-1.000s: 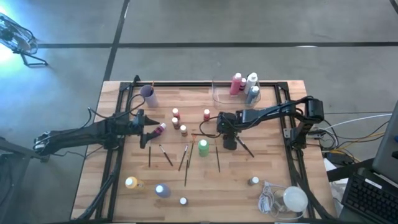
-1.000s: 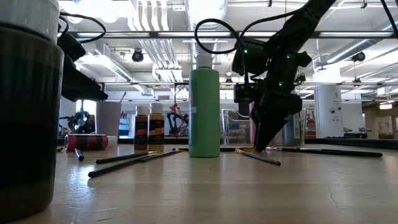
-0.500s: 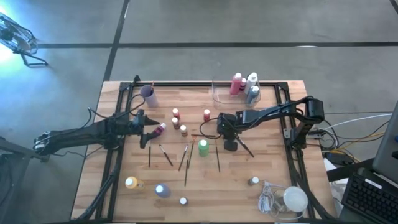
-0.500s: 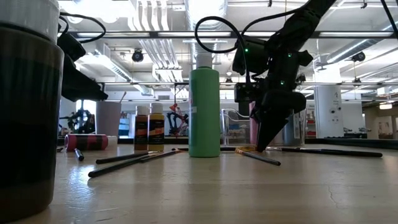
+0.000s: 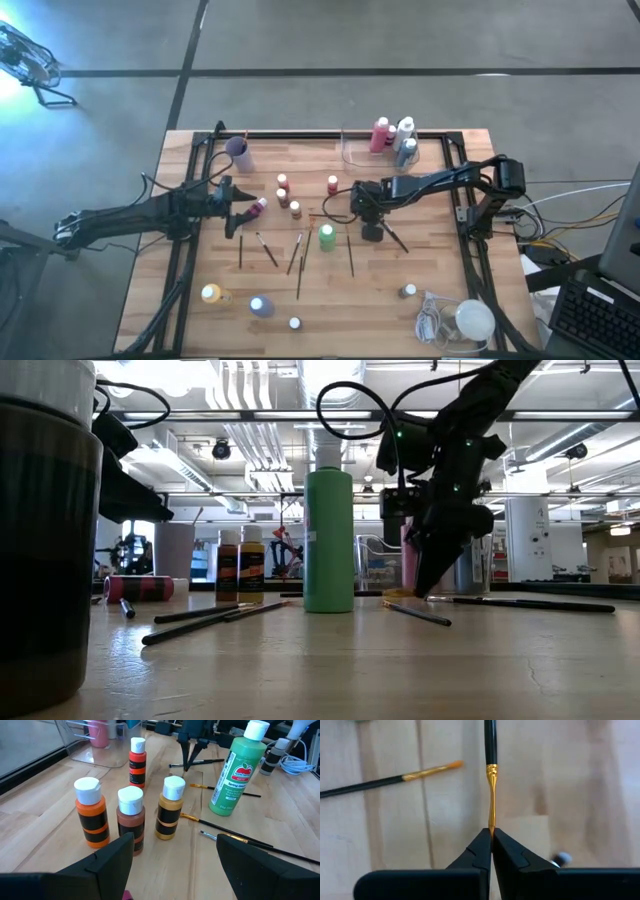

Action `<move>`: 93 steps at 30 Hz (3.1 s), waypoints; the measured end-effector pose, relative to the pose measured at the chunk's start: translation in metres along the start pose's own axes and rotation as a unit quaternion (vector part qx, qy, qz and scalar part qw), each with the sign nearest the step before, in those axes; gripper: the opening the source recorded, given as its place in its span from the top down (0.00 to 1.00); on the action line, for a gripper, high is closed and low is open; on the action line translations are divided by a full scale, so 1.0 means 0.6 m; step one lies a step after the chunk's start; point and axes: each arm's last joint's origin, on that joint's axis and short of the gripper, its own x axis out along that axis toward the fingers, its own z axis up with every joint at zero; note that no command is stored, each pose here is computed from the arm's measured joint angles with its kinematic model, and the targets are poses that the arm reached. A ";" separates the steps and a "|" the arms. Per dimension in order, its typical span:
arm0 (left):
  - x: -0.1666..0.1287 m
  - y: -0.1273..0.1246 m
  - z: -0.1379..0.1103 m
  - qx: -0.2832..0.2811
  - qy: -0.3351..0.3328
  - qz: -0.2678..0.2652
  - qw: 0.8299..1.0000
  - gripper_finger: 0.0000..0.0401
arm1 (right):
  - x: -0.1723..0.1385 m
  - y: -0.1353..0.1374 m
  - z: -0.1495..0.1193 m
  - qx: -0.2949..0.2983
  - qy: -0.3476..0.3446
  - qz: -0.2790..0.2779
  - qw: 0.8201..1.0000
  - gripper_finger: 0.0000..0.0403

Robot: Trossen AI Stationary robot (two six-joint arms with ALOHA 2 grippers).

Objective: Pick & Place Paint Supplies
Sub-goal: Put the gold paint brush into the violet cup

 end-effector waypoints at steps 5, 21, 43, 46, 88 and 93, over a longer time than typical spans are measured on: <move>0.000 0.000 0.000 0.000 0.000 0.000 1.000 0.28 | -0.031 -0.003 0.003 0.000 -0.023 -0.034 0.999 0.98; 0.000 -0.001 0.000 -0.010 0.001 -0.005 1.000 0.28 | -0.198 -0.003 0.008 -0.025 -0.212 -0.103 0.971 0.98; 0.000 0.000 -0.002 0.024 0.007 -0.001 1.000 0.28 | -0.306 0.045 0.047 -0.235 -0.465 -0.180 0.834 0.98; 0.000 0.000 -0.002 0.021 0.007 -0.001 1.000 0.28 | -0.307 0.068 0.051 -0.280 -0.478 -0.184 0.812 0.98; -0.006 -0.006 0.047 -0.268 -0.120 -0.059 0.954 0.28 | -0.124 0.216 0.160 -0.491 -0.227 -0.535 0.649 0.98; -0.013 -0.015 0.076 -0.260 -0.110 -0.123 0.951 0.28 | -0.123 0.220 0.158 -0.504 -0.221 -0.535 0.641 0.98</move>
